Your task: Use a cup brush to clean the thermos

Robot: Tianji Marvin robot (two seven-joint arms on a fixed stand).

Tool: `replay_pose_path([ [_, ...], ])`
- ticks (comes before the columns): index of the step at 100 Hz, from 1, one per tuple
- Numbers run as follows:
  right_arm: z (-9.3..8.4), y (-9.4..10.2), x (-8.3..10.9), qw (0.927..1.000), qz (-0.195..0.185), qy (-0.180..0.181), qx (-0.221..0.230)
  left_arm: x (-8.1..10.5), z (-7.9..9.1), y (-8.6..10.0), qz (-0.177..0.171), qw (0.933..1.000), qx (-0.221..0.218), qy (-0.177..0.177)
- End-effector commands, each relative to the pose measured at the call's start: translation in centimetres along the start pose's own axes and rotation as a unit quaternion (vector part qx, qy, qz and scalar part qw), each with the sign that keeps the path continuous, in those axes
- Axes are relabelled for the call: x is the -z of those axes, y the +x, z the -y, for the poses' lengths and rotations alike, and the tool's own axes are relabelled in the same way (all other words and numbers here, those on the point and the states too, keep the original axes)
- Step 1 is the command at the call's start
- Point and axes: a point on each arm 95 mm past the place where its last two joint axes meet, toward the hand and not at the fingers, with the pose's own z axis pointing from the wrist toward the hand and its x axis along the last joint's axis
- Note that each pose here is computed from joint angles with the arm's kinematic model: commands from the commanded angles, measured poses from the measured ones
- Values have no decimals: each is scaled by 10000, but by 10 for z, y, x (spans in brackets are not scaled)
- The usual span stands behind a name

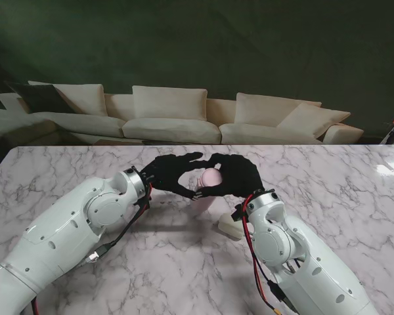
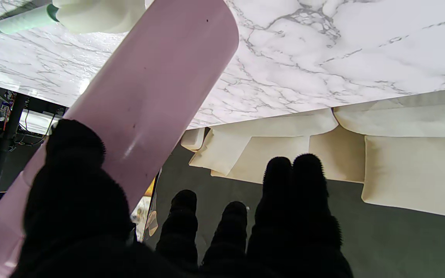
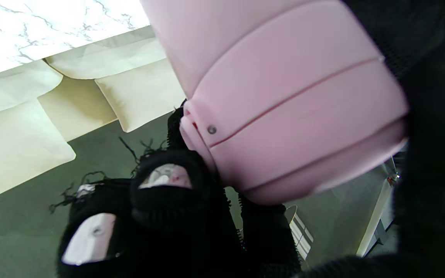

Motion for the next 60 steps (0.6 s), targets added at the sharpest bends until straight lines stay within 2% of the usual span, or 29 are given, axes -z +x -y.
replay_pose_path([
  [1,-4,0,-1,10000,19,-81,15,0,4,1,-42,10000,-38,-78],
  [14,-12,-3,-1,9998,61,-183,105,4,5,-5,30,9999,-108,-74],
  [25,-24,-8,-2,9992,109,-268,260,11,8,-12,161,9996,-225,70],
  [46,-55,-24,-7,9968,326,-224,697,31,14,-26,630,9961,-401,461],
  [60,-76,-39,-13,9939,524,-98,962,45,14,-35,942,9925,-270,729],
])
